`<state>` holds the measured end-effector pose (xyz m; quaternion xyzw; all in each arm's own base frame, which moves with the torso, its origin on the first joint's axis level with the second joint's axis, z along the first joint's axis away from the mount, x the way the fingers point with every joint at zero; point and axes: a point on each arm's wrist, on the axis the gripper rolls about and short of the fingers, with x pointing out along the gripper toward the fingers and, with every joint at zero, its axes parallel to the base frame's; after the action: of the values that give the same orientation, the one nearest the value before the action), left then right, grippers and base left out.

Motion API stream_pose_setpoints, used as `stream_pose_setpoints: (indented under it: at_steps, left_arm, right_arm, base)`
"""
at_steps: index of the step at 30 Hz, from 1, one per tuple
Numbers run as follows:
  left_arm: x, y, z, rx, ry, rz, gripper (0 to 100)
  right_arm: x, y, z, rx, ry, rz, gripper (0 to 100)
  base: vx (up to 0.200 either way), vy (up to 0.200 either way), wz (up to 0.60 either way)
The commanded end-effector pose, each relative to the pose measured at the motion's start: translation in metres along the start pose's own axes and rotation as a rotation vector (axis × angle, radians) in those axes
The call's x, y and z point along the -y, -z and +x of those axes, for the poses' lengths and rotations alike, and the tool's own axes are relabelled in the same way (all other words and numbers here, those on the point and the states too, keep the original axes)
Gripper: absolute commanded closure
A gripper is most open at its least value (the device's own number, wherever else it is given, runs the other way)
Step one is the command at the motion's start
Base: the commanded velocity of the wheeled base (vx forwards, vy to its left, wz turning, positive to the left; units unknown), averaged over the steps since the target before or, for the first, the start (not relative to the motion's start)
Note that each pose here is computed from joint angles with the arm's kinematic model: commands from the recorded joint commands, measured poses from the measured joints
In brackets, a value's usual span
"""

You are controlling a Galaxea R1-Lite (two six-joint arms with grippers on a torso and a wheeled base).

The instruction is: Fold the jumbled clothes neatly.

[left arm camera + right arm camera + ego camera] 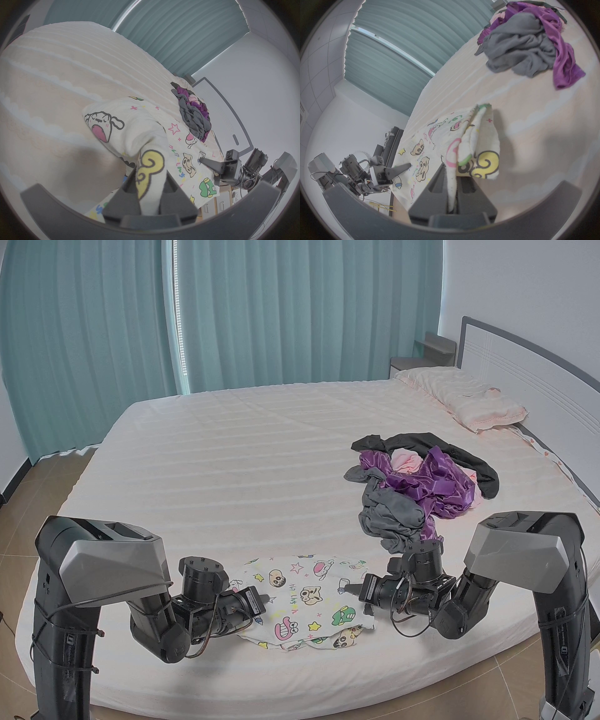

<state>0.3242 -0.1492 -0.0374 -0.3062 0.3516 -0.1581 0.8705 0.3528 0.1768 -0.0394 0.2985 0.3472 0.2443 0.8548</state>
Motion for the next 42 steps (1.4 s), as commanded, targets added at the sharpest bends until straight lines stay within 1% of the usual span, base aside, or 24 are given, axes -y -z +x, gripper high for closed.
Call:
stream_pose_setpoints:
  at_steps: [1, 12, 13, 14, 22, 23, 25, 26, 27, 28, 29, 30, 32, 33, 34, 36, 41, 42]
  left_arm:
    - [-0.001, 0.000, 0.001, 0.002, -0.002, -0.001, 100]
    - [0.000, -0.001, 0.001, 0.015, -0.012, -0.002, 100]
    - [0.000, -0.001, 0.001, 0.015, -0.012, -0.002, 0]
    - [0.000, -0.001, 0.001, 0.015, -0.012, -0.002, 0]
    - [-0.001, 0.000, -0.001, 0.015, -0.018, -0.008, 0]
    - [-0.003, -0.002, -0.002, 0.030, -0.037, -0.018, 0]
    - [-0.008, -0.004, -0.006, 0.058, -0.077, -0.046, 0]
    - [-0.009, -0.004, -0.007, 0.060, -0.079, -0.048, 0]
    - [-0.011, -0.011, -0.014, 0.082, -0.083, -0.073, 0]
    - [-0.012, -0.016, -0.019, 0.098, -0.080, -0.088, 0]
    - [-0.012, -0.016, -0.019, 0.098, -0.080, -0.088, 0]
    - [-0.014, -0.024, -0.028, 0.123, -0.073, -0.118, 0]
    - [-0.013, -0.027, -0.031, 0.133, -0.064, -0.136, 0]
    - [-0.010, -0.034, -0.036, 0.163, -0.043, -0.182, 0]
    - [-0.010, -0.034, -0.037, 0.167, -0.041, -0.188, 0]
    - [-0.007, -0.042, -0.041, 0.199, -0.018, -0.248, 0]
    - [-0.005, -0.050, -0.040, 0.231, 0.011, -0.327, 0]
    - [-0.005, -0.050, -0.040, 0.231, 0.011, -0.328, 0]
  right_arm:
    - [0.002, -0.002, 0.001, 0.026, 0.002, -0.004, 100]
    - [0.004, 0.000, 0.001, 0.017, 0.014, -0.002, 100]
    - [0.005, -0.001, 0.001, 0.019, 0.014, -0.001, 100]
    - [0.005, -0.001, 0.001, 0.018, 0.015, -0.001, 0]
    - [0.010, -0.002, -0.005, 0.020, 0.038, 0.010, 0]
    - [0.014, -0.004, -0.010, 0.027, 0.054, 0.016, 0]
    - [0.013, -0.015, -0.019, 0.060, 0.061, 0.008, 0]
    - [0.013, -0.016, -0.020, 0.062, 0.061, 0.009, 0]
    - [0.017, -0.027, -0.027, 0.089, 0.072, 0.004, 0]
    - [0.019, -0.033, -0.031, 0.105, 0.079, 0.002, 0]
    - [0.019, -0.033, -0.031, 0.105, 0.079, 0.002, 0]
    - [0.020, -0.042, -0.037, 0.123, 0.093, -0.005, 0]
    - [0.019, -0.046, -0.039, 0.135, 0.091, -0.009, 0]
    - [0.015, -0.051, -0.042, 0.161, 0.091, -0.018, 0]
    - [0.014, -0.052, -0.043, 0.169, 0.092, -0.020, 0]
    - [0.003, -0.053, -0.042, 0.203, 0.096, -0.036, 0]
    - [-0.028, -0.029, -0.028, 0.180, 0.016, -0.077, 0]
    - [-0.030, -0.029, -0.028, 0.181, 0.012, -0.079, 0]
  base:
    - [0.000, 0.000, 0.00]
    - [0.000, 0.000, 0.00]
    - [0.000, 0.000, 0.00]
    - [0.000, 0.000, 0.00]
    - [0.000, 0.000, 0.00]
    - [0.000, 0.000, 0.00]
    - [0.000, 0.000, 0.00]
    - [0.000, 0.000, 0.00]
    - [0.000, 0.000, 0.00]
    - [0.000, 0.000, 0.00]
    - [0.000, 0.000, 0.00]
    - [0.000, 0.000, 0.00]
    - [0.000, 0.000, 0.00]
    - [0.000, 0.000, 0.00]
    - [0.000, 0.000, 0.00]
    - [0.000, 0.000, 0.00]
    - [0.000, 0.000, 0.00]
    - [0.000, 0.000, 0.00]
